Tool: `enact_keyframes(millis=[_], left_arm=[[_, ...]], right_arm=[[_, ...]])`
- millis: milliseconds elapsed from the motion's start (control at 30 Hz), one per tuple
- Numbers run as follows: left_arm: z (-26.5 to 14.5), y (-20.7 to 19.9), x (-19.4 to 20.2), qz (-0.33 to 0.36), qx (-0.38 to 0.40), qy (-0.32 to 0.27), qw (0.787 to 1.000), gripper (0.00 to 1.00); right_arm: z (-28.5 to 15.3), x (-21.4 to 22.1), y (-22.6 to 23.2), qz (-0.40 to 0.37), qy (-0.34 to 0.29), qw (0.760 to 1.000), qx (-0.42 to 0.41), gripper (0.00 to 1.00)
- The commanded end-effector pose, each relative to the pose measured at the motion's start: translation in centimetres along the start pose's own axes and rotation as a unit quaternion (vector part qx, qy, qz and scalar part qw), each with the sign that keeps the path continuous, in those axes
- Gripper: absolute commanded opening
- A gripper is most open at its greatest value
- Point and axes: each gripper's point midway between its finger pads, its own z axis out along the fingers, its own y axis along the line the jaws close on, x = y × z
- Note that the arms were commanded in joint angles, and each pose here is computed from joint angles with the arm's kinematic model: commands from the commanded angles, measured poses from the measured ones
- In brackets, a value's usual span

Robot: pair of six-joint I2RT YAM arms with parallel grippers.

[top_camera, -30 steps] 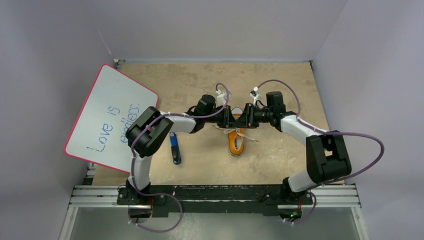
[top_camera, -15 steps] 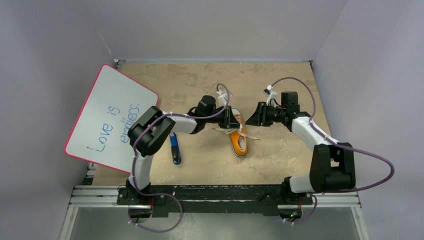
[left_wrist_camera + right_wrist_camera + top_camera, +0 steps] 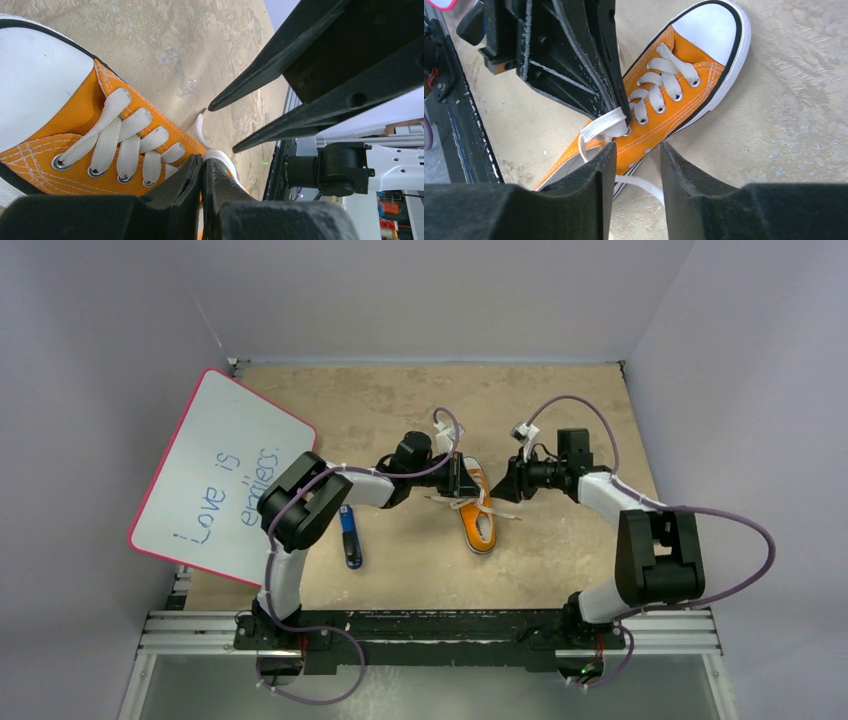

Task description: Tie the shoes

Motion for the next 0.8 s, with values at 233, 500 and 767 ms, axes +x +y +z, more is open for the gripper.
enact_keyframes(millis=[233,500,767], left_arm=[[0.4,-1.4,-1.0,0.017,0.034,-0.01,0.999,0.06],[0.4,-1.4,-0.8,0.015,0.04,-0.007,0.999,0.05],[0.5,-1.5,-0.8,0.016,0.042,-0.005,0.999,0.04]], right_arm=[[2.0,-0.9,2.0,-0.052,0.005,0.995,-0.087,0.32],[2.2,-1.0,2.9,-0.062,0.001,0.992,-0.106,0.37],[2.3,-1.2,2.8,-0.067,0.0,0.993,-0.102,0.3]])
